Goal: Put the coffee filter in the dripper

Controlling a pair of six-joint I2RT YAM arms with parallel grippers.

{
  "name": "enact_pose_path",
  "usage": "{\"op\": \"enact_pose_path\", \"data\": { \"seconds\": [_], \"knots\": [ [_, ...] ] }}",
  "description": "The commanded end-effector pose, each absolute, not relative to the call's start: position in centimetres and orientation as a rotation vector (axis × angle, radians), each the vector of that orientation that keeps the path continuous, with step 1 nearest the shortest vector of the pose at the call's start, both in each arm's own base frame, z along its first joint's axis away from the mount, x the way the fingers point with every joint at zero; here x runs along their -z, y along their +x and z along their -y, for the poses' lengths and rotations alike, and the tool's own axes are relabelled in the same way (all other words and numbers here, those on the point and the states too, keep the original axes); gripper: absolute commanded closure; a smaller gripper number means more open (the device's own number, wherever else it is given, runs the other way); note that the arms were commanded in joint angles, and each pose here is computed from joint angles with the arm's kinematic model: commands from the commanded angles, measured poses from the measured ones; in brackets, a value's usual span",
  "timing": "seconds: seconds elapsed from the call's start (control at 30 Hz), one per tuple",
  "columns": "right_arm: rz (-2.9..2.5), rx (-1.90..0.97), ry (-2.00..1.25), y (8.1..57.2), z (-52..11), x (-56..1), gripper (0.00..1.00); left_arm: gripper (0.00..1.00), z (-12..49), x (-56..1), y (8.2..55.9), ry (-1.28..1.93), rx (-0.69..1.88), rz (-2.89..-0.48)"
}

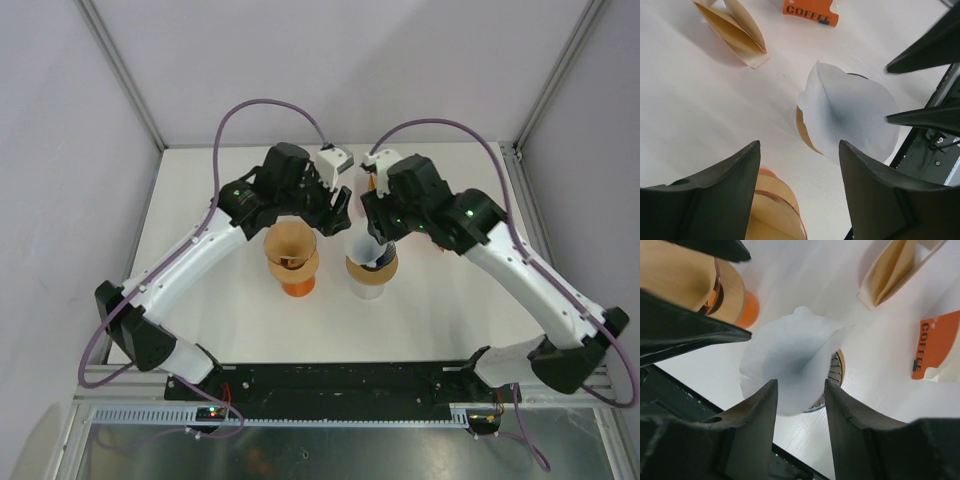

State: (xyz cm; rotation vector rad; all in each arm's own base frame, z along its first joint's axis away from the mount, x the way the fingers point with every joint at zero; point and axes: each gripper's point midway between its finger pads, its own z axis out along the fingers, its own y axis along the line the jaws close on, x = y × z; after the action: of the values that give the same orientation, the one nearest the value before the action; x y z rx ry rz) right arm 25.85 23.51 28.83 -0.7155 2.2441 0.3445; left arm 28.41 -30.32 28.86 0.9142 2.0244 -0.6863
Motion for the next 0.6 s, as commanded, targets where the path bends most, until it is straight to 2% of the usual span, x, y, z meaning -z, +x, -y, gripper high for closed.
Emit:
{"op": "enact_pose_path", "data": {
  "seconds": [0.0, 0.2, 0.43, 0.57],
  "knots": [
    [-2.105, -0.350, -0.503, 26.5, -21.9, -32.3, 0.51, 0.33, 31.2, -28.5, 29.0, 0.893, 0.680, -2.052],
    [-2.145, -0.307, -0.421, 26.8, -21.0, -29.7, 0.49, 0.39, 31.9, -26.6, 29.2, 0.907, 0.671, -2.097],
    [-2.185, -0.346, -0.416, 27.9, -21.9, -27.6, 0.52, 0.46, 32.2, -25.2, 29.3, 0.914, 0.667, -2.127],
    [-2.224, -0.330, -0.407, 28.2, -21.8, -26.2, 0.61, 0.51, 32.4, -24.6, 29.0, 0.921, 0.676, -2.141]
  ]
}}
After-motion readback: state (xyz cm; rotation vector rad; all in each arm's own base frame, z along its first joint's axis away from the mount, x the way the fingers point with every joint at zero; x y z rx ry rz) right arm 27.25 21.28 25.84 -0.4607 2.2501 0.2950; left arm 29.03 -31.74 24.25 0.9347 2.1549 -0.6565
